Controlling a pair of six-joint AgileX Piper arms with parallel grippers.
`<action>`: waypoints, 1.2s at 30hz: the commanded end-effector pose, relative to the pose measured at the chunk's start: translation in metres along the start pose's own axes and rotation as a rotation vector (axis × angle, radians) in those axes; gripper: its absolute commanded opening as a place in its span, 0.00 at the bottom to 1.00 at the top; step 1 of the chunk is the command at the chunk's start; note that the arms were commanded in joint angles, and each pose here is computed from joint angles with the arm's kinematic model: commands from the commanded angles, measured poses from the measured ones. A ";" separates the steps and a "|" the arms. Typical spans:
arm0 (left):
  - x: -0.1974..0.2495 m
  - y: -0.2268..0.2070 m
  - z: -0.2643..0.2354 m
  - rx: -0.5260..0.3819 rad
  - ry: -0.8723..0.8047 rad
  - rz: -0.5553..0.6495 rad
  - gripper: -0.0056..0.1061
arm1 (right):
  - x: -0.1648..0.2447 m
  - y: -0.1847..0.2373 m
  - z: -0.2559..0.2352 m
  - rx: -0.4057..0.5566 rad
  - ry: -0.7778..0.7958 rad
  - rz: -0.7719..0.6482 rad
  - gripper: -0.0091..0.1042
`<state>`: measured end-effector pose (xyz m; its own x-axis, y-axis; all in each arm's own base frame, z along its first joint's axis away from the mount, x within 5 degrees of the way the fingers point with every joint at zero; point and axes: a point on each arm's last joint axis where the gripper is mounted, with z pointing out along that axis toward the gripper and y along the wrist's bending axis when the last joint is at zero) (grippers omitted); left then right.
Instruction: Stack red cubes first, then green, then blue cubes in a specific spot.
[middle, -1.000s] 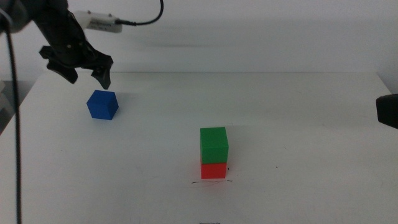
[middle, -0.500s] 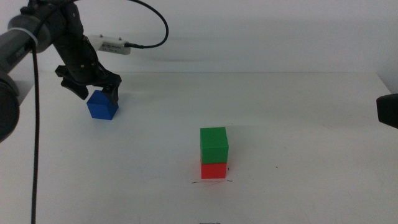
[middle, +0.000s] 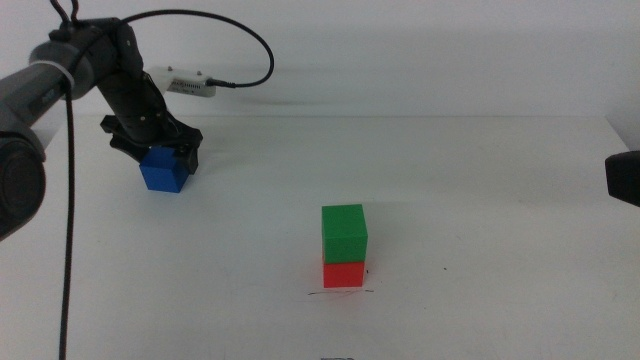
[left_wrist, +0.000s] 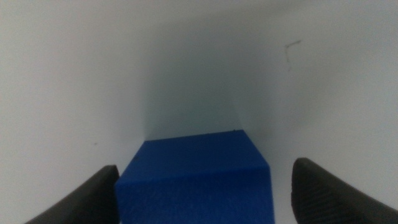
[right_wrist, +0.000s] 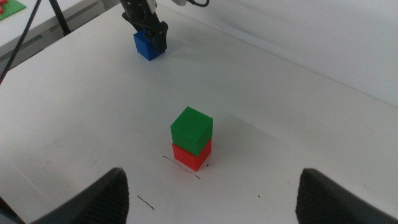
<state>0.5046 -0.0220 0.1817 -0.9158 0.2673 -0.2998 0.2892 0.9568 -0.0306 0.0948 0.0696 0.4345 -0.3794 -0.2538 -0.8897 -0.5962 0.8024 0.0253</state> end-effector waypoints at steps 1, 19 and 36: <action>-0.013 -0.005 -0.036 -0.009 -0.111 0.004 0.89 | -0.012 -0.001 -0.006 0.015 -0.091 -0.012 0.90; -0.010 -0.009 -0.044 0.063 -0.093 -0.033 0.28 | -0.012 -0.001 -0.006 0.015 -0.091 -0.012 0.90; 0.056 -0.054 -0.160 0.037 -0.201 -0.152 0.23 | -0.012 -0.001 -0.006 0.015 -0.091 -0.012 0.90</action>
<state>0.4141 -0.0366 0.2789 -0.9261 0.1322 -0.3533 0.1868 0.9744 -0.1250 0.0948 0.0696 0.4345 -0.3794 -0.2538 -0.8897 -0.5962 0.8024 0.0253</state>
